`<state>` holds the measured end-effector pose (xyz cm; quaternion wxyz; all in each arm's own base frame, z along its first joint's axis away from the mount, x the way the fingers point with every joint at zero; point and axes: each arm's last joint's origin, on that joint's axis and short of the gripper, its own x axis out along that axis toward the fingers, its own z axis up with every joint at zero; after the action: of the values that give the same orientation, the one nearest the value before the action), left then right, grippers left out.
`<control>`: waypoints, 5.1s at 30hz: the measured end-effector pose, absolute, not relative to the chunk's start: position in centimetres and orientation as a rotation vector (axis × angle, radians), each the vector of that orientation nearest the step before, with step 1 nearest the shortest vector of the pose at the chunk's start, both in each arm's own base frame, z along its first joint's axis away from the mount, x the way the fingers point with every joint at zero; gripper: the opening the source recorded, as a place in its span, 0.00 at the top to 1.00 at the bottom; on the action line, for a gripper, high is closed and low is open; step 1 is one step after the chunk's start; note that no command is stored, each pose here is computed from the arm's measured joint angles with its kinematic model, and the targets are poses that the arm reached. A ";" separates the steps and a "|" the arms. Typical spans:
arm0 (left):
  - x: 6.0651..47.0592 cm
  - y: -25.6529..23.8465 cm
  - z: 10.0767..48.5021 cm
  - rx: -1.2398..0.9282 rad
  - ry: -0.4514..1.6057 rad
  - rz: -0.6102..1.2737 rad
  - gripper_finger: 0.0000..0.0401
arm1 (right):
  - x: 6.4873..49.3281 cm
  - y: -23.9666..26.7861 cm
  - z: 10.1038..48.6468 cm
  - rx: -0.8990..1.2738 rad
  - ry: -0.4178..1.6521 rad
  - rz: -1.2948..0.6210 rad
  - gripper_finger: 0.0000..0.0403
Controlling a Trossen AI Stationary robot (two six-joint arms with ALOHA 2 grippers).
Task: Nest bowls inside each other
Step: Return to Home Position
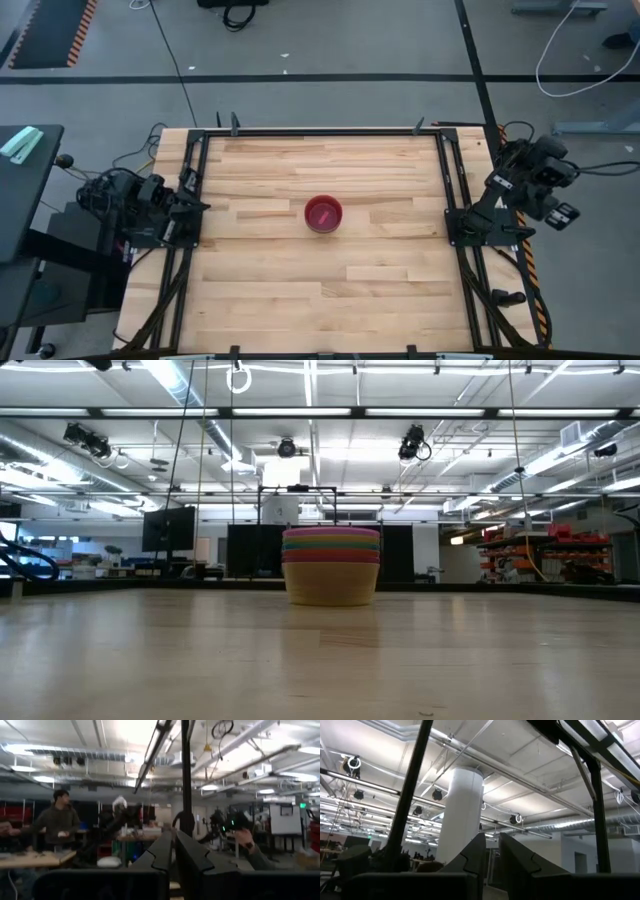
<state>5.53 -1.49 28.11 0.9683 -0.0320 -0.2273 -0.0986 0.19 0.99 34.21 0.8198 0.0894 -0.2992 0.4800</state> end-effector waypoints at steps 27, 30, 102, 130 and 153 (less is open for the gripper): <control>7.4 -2.5 23.7 -0.048 -0.425 -0.332 0.91 | 2.8 4.5 28.5 0.272 -0.641 1.033 0.85; 7.8 -2.6 22.9 -0.050 -0.389 -0.335 0.91 | 3.0 4.7 28.1 0.272 -0.622 1.037 0.85; 8.9 -2.8 19.4 -0.023 -0.303 -0.258 0.93 | 7.9 5.1 18.7 0.138 -0.203 0.373 0.85; 9.3 -1.9 18.8 -0.025 -0.239 -0.160 0.94 | 9.6 -0.3 17.6 0.058 -0.106 0.077 0.85; 9.6 -1.2 17.8 -0.052 -0.136 -0.066 0.94 | 9.5 -2.1 16.9 -0.011 -0.040 -0.161 0.85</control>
<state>9.57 -1.24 17.85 0.9968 -0.0260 -0.0678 -0.0328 9.49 -2.11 16.94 0.9965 -0.0053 -0.0202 -0.0804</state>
